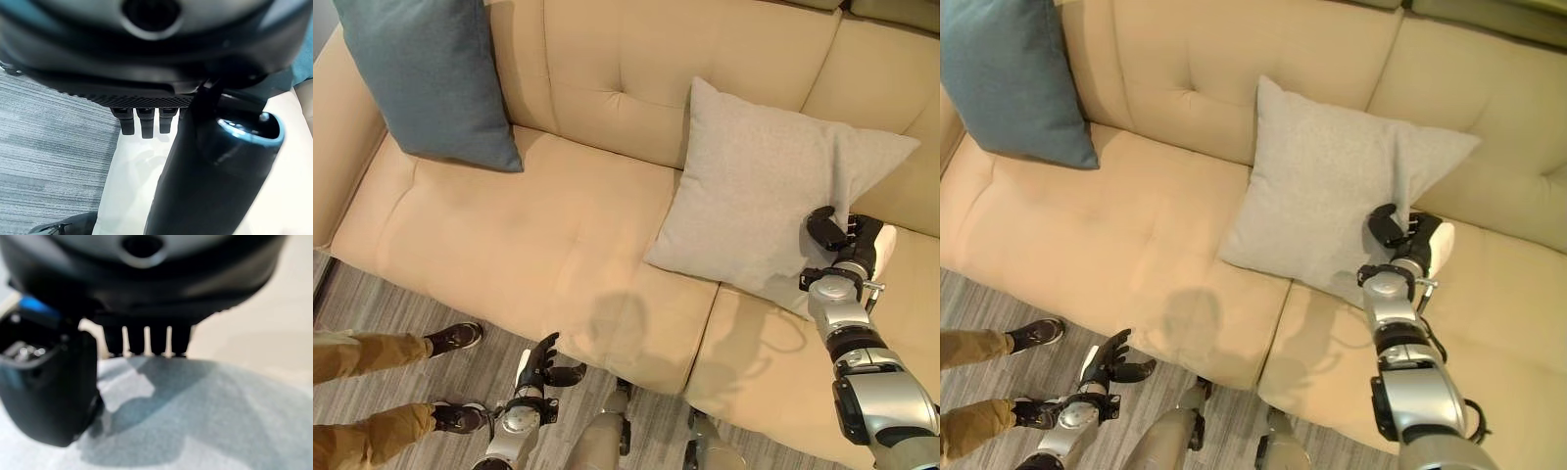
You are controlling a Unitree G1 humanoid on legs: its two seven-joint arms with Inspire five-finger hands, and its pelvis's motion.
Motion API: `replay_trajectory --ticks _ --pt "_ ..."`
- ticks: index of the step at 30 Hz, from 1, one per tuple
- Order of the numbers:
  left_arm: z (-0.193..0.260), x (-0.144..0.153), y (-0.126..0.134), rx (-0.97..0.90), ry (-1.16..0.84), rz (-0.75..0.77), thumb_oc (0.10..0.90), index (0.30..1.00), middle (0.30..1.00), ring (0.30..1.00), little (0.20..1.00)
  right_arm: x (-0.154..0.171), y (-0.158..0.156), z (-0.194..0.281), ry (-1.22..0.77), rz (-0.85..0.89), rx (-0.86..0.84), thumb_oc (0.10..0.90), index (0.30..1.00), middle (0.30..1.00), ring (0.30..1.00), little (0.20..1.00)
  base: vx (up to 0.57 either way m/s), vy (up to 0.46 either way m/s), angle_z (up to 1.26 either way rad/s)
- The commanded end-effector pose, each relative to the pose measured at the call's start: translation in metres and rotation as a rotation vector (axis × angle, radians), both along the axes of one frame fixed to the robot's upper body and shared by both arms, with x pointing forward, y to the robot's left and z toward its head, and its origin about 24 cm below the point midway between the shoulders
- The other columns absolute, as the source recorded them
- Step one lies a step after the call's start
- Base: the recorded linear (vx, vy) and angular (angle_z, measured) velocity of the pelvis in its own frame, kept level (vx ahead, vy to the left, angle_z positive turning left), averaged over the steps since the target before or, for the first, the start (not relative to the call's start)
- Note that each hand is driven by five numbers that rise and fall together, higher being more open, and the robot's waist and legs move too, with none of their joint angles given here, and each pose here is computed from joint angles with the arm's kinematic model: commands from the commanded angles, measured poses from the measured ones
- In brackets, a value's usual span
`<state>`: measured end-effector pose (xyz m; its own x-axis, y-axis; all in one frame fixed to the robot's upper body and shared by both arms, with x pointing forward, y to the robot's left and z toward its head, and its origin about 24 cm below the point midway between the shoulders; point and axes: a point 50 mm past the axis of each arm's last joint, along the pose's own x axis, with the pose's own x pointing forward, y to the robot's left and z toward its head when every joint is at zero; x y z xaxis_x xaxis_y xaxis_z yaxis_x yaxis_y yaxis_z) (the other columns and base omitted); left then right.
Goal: Pick up all the scattered cushions and arrange them neatly on the sofa.
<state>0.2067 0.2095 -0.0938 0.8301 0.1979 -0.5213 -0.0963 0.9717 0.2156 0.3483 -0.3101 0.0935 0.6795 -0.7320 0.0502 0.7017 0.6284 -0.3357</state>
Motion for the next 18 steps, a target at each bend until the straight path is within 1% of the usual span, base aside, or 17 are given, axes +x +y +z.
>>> replay_trajectory --ticks 1,2,3,4,12,13,14,15,16,17,18 --pt "-0.001 0.002 -0.003 0.001 -0.015 0.022 0.8 0.9 0.9 0.9 0.9 0.007 -0.002 0.028 -0.091 0.016 -0.078 0.447 0.371 0.371 0.371 0.371 0.0 0.0 0.0" --pt "-0.001 0.002 -0.002 0.003 -0.015 0.025 0.8 0.9 0.9 0.9 0.9 0.008 -0.002 0.028 -0.088 0.019 -0.078 0.571 0.556 0.556 0.556 0.556 0.0 0.0 0.0" --pt "-0.001 0.002 -0.002 0.003 -0.015 0.025 0.8 0.9 0.9 0.9 0.9 0.008 -0.002 0.028 -0.088 0.019 -0.078 0.599 0.599 0.599 0.599 0.599 0.0 0.0 0.0" --pt "-0.001 0.002 -0.002 0.005 -0.016 0.029 0.8 0.9 0.9 0.9 0.9 0.008 -0.002 0.029 -0.089 0.019 -0.08 0.8 0.9 0.9 0.9 0.9 0.0 0.0 0.0" --pt "0.002 0.004 -0.001 0.003 -0.037 0.037 0.8 0.9 0.9 0.9 0.9 0.007 -0.004 0.039 -0.13 0.025 -0.11 0.8 0.9 0.9 0.9 0.9 0.0 0.0 0.0" --pt "0.007 0.009 0.0 0.001 -0.064 0.041 0.8 0.9 0.9 0.9 0.9 0.006 -0.005 0.041 -0.137 0.028 -0.122 0.8 0.9 0.9 0.9 0.9 0.0 0.0 0.0" --pt "0.022 0.022 0.001 -0.009 -0.145 0.049 0.8 0.9 0.9 0.9 0.9 0.004 -0.005 0.046 -0.159 0.037 -0.143 0.8 0.9 0.9 0.9 0.9 0.0 0.0 0.0" --pt "0.03 0.029 0.001 -0.017 -0.189 0.055 0.8 0.9 0.9 0.9 0.9 0.003 -0.005 0.047 -0.166 0.041 -0.151 0.8 0.9 0.9 0.9 0.9 0.0 0.0 0.0" --pt "0.031 0.029 0.001 -0.017 -0.19 0.055 0.8 0.9 0.9 0.9 0.9 0.003 -0.005 0.047 -0.166 0.041 -0.15 0.8 0.9 0.9 0.9 0.9 0.0 0.0 0.0" --pt "0.053 0.046 0.0 -0.037 -0.299 0.059 0.8 0.9 0.9 0.9 0.9 0.002 -0.005 0.05 -0.183 0.05 -0.156 0.8 0.9 0.9 0.9 0.9 0.0 0.0 0.0" --pt "0.053 0.046 0.0 -0.037 -0.3 0.06 0.8 0.9 0.9 0.9 0.9 0.002 -0.005 0.05 -0.184 0.05 -0.156 0.8 0.9 0.9 0.9 0.9 0.0 0.0 0.0"
